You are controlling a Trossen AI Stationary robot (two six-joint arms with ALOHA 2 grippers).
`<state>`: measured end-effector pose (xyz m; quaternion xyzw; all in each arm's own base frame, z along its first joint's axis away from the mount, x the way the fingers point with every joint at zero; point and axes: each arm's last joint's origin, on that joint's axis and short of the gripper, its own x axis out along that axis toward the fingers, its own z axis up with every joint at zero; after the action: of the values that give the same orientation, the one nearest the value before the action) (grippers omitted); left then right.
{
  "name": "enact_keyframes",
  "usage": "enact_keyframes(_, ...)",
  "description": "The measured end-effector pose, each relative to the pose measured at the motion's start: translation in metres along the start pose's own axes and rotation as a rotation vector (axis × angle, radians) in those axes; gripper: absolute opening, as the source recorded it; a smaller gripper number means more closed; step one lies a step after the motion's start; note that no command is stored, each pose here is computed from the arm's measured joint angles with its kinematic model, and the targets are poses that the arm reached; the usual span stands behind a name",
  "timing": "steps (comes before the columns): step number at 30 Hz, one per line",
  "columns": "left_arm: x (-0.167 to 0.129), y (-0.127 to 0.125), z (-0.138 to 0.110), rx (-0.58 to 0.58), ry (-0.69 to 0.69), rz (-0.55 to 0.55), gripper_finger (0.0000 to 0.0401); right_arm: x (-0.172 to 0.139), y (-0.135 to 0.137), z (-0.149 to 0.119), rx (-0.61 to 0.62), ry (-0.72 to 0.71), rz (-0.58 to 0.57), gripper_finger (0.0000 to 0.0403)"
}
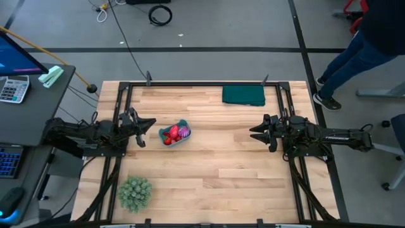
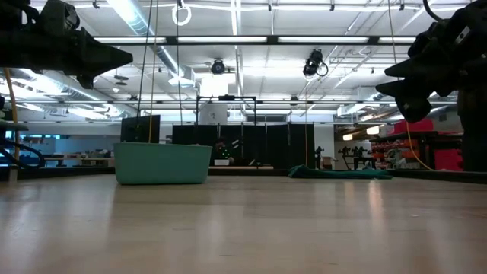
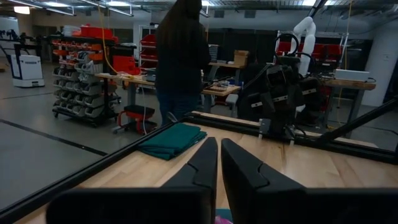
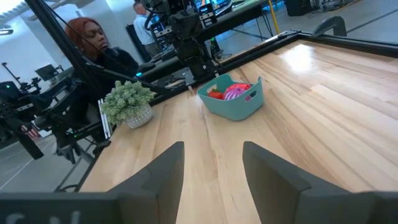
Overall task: Pick and placing Produce into tupperware
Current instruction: Return to Home Position
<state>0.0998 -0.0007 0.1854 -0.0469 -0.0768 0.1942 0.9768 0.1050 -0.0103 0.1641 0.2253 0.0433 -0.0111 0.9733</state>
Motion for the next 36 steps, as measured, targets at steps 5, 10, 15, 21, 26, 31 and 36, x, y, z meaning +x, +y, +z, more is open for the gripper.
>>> enact_keyframes(5, 0.0000, 0.0000, 0.0000, 0.000, 0.000, 0.000, 0.0035, 0.0000, 0.0000, 0.0000, 0.000, 0.000, 0.000, 0.0172)
enact_keyframes(10, 0.0000, 0.0000, 0.0000, 0.001, 0.000, 0.000, 0.0034, 0.0000, 0.0000, 0.0000, 0.000, 0.000, 0.000, 0.0172)
enact_keyframes(15, 0.0000, 0.0000, 0.0000, 0.001, 0.000, 0.000, 0.0024, 0.0000, 0.0000, 0.0000, 0.000, 0.000, -0.001, 0.0172)
enact_keyframes(21, 0.0000, 0.0000, 0.0000, 0.001, 0.000, 0.000, 0.0028, 0.0000, -0.0001, 0.0000, 0.000, 0.000, -0.001, 0.0172)
enact_keyframes(26, 0.0000, 0.0000, 0.0000, 0.001, 0.000, 0.000, 0.0037, 0.0000, 0.0000, 0.0000, 0.000, 0.000, 0.000, 0.0172)
enact_keyframes(31, 0.0000, 0.0000, 0.0000, 0.001, 0.000, 0.000, 0.0038, 0.0000, 0.0000, 0.0000, 0.000, 0.000, 0.000, 0.0172)
enact_keyframes(36, 0.0000, 0.0000, 0.0000, 0.000, 0.000, 0.000, 0.0029, 0.0000, 0.0000, 0.0000, 0.000, 0.000, 0.000, 0.0172)
